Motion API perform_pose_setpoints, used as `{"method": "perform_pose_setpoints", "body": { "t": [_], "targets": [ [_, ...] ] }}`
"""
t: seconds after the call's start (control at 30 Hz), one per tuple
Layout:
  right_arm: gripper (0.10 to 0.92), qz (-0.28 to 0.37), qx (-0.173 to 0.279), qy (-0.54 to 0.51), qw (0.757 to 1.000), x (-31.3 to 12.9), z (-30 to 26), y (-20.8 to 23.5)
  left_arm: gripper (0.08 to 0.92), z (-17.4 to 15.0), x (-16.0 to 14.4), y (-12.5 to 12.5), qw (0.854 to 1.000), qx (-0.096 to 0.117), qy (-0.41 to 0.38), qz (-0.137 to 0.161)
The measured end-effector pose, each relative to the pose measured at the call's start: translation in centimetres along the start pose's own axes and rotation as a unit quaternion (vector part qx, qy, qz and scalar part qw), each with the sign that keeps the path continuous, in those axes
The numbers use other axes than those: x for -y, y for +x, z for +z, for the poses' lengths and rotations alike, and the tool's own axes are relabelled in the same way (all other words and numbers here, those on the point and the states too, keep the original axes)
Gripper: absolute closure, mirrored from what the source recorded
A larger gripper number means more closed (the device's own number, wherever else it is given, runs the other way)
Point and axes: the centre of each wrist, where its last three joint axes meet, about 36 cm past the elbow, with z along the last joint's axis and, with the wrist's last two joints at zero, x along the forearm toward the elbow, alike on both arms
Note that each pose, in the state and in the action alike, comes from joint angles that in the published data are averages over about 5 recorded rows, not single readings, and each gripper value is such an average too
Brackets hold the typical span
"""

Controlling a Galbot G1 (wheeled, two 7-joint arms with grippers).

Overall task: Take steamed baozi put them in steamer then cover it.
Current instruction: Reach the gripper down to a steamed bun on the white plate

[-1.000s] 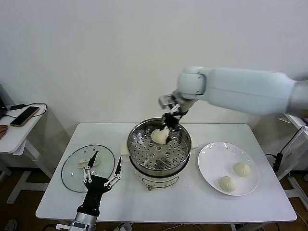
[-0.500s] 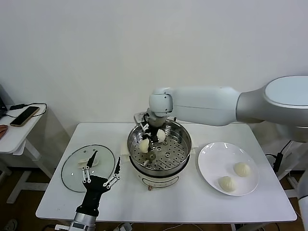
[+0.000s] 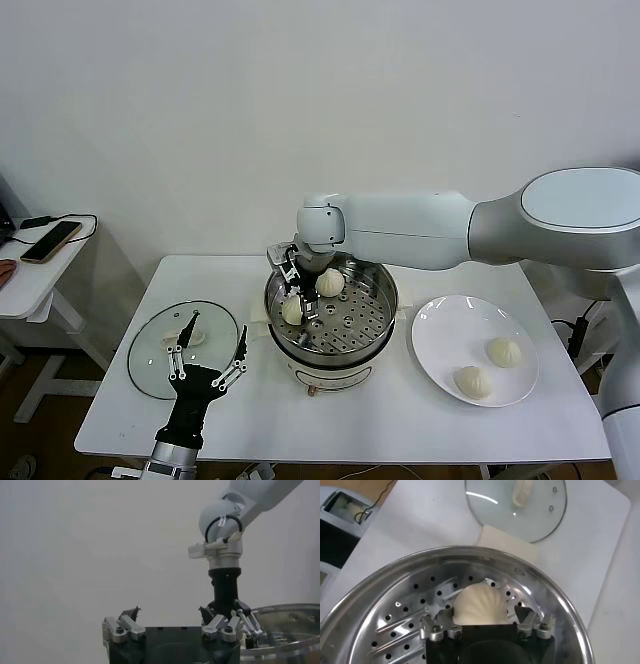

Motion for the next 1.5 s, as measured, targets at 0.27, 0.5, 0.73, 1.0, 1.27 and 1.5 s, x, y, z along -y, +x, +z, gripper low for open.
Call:
{"method": "perform_pose_setpoints", "body": {
  "t": [0.27, 0.5, 0.73, 1.0, 1.27, 1.5],
  "targets": [
    [0.2, -0.005, 0.014, -0.018, 1.0, -1.9, 5.1, 6.5, 0.177, -0.4, 0.1, 0.1, 1.0, -0.001, 0.0, 0.0],
    [0.2, -0.007, 0.01, -0.058, 0.998, -6.3, 13.7, 12.8, 0.177, -0.6, 0.1, 0.1, 1.0, -0.001, -0.004, 0.004],
    [0.2, -0.015, -0.006, -0.104, 0.994, -12.3, 22.7, 14.8, 0.177, -0.7, 0.3, 0.0, 1.0, 0.002, -0.004, 0.008],
    [0.2, -0.044, -0.012, -0.141, 0.989, -18.9, 29.2, 10.3, 0.177, -0.6, 0.6, -0.1, 1.0, 0.001, 0.0, 0.009],
    [0.2, -0.077, -0.014, -0.159, 0.984, -22.5, 31.8, 4.6, 0.177, -0.3, 0.6, 0.0, 1.0, -0.004, -0.002, 0.006],
    [0.2, -0.092, -0.018, -0.168, 0.981, -24.2, 32.9, 1.1, 0.177, 0.1, 0.4, 0.1, 1.0, -0.007, -0.005, 0.003]
  ]
}}
